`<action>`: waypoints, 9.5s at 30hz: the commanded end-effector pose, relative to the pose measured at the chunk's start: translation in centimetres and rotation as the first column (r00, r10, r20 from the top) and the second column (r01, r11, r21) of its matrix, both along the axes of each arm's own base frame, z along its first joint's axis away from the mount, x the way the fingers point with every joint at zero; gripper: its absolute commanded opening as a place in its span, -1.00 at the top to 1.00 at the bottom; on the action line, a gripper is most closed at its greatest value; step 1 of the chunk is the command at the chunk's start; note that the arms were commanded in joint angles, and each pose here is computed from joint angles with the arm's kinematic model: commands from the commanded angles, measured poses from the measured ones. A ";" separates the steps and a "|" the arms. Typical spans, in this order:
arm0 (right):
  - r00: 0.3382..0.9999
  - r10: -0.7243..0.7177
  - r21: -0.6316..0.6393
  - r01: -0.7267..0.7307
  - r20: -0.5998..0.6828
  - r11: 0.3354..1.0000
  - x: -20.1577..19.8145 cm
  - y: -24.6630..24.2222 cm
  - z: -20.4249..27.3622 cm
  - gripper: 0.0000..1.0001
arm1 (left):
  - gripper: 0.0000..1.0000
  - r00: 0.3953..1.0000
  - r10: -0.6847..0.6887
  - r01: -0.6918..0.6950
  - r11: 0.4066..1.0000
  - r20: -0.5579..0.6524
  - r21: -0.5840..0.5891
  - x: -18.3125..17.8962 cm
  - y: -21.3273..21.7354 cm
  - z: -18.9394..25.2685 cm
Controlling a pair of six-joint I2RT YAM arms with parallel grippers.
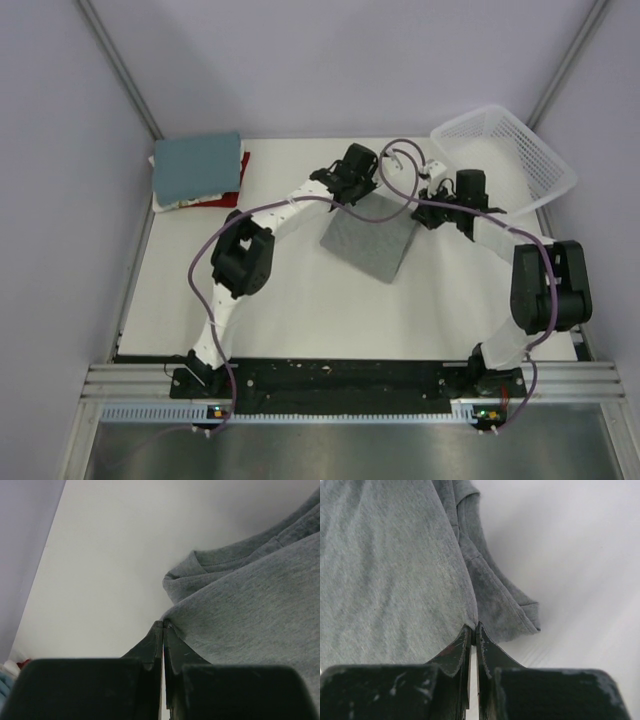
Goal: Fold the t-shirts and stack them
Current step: Fold the long partially folded tshirt into a neat square, then smooth out wrinkles on the folded tshirt, then put the neatly folded tshirt into the corner of the board with the left arm
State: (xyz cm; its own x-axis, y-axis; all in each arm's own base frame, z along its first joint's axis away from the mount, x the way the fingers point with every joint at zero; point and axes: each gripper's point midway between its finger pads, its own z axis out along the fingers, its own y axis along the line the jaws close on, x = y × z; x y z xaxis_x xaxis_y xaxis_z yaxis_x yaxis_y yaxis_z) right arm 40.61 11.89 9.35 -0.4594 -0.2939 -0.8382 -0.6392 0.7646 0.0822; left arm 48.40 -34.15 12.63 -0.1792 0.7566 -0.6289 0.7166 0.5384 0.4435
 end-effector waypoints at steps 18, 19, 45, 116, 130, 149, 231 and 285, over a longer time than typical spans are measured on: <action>0.920 -0.320 -0.117 0.301 -0.227 0.946 7.6 -3.6 -2.9 0.37 | 0.14 0.981 0.178 -0.169 0.980 0.081 -0.106 7.0 0.5 1.1; 0.914 -0.342 -0.119 0.322 -0.220 0.939 8.0 -3.8 -2.5 0.36 | 0.12 0.979 0.186 -0.176 0.978 0.084 -0.110 7.0 0.8 1.7; 0.801 -0.148 0.317 0.389 -0.580 0.865 -6.7 7.7 -0.3 1.00 | 0.71 0.840 -0.228 0.097 0.956 -0.493 -0.276 -13.3 0.2 -3.1; 0.718 -0.405 0.089 0.541 -0.566 0.836 0.7 -0.3 -3.2 -0.97 | 1.00 0.474 -0.032 -0.663 0.645 -0.880 -0.381 -6.2 1.7 -7.5; 0.816 -0.435 0.080 0.498 -0.381 0.863 -2.1 -2.2 4.4 -0.97 | 1.00 0.593 0.263 -0.725 0.586 -0.761 -0.362 -3.7 15.4 -3.4; 0.831 -0.423 -0.052 0.435 -0.361 0.899 -4.0 -1.8 3.1 -0.97 | 1.00 0.707 0.612 -0.703 0.664 -0.354 -0.256 4.3 28.3 4.5; 0.826 -0.405 -0.139 0.382 -0.391 0.913 -4.9 -2.1 0.8 -0.97 | -0.16 0.677 0.727 -0.709 0.686 0.114 -0.166 11.3 40.7 11.0; 0.867 -0.430 -0.045 0.433 -0.253 0.900 -4.6 -2.4 4.2 -0.97 | -0.97 0.891 0.443 -0.454 0.847 -0.104 -0.278 -5.7 26.8 7.5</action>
State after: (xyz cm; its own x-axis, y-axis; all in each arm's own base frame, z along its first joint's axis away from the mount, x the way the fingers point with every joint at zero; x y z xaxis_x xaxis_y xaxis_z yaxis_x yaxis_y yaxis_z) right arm 34.96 9.22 10.00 -0.8326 -0.0355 -0.5527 -0.1857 0.9581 0.2183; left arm 45.40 -5.94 20.66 -0.5103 0.4670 -0.7222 0.3605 0.8785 0.3134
